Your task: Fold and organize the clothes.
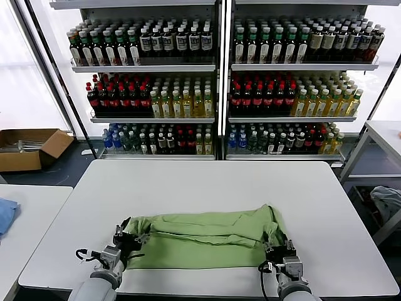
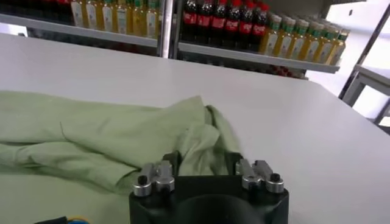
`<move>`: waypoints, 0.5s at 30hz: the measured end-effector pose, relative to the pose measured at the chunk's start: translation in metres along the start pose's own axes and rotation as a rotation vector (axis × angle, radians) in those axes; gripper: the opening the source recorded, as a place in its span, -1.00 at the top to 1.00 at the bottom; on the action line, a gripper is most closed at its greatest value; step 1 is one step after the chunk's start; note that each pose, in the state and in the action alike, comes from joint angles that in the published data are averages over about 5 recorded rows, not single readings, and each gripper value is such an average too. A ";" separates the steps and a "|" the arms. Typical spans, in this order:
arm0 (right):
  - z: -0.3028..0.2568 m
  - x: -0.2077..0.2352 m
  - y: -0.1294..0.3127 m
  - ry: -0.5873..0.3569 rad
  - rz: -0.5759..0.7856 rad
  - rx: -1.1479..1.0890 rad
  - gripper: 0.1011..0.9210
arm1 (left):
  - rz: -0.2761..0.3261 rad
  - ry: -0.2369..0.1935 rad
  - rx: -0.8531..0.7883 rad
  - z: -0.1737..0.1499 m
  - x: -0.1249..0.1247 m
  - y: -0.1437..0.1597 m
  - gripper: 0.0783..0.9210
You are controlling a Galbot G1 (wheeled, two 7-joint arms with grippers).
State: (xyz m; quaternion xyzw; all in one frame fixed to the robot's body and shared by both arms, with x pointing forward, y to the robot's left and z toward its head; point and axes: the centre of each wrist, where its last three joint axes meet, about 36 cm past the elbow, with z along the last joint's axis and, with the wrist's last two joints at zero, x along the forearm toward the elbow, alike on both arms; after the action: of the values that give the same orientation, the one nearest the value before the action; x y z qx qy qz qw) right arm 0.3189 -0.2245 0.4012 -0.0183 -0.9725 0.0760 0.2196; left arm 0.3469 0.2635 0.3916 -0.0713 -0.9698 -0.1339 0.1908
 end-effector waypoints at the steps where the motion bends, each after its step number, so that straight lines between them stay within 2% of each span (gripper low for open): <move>1: -0.003 0.002 -0.002 -0.009 0.001 -0.005 -0.43 | -0.004 -0.003 0.002 -0.002 0.002 0.000 -0.59; 3: -0.011 0.006 -0.007 -0.032 0.004 -0.015 -0.55 | -0.014 -0.009 0.007 -0.005 0.005 0.000 -0.69; 7: -0.027 0.016 -0.015 -0.080 0.006 -0.029 -0.73 | -0.038 -0.011 0.031 -0.010 0.008 0.002 -0.76; 15: -0.046 0.030 -0.019 -0.140 -0.004 -0.043 -0.76 | -0.058 0.011 0.128 -0.012 0.007 0.002 -0.77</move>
State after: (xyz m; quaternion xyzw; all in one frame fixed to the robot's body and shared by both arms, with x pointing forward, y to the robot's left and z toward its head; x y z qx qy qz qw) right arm 0.3113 -0.2346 0.4575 -0.0156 -0.9869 0.0557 0.1506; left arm 0.3448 0.2626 0.4050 -0.0300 -0.9770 -0.0775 0.1962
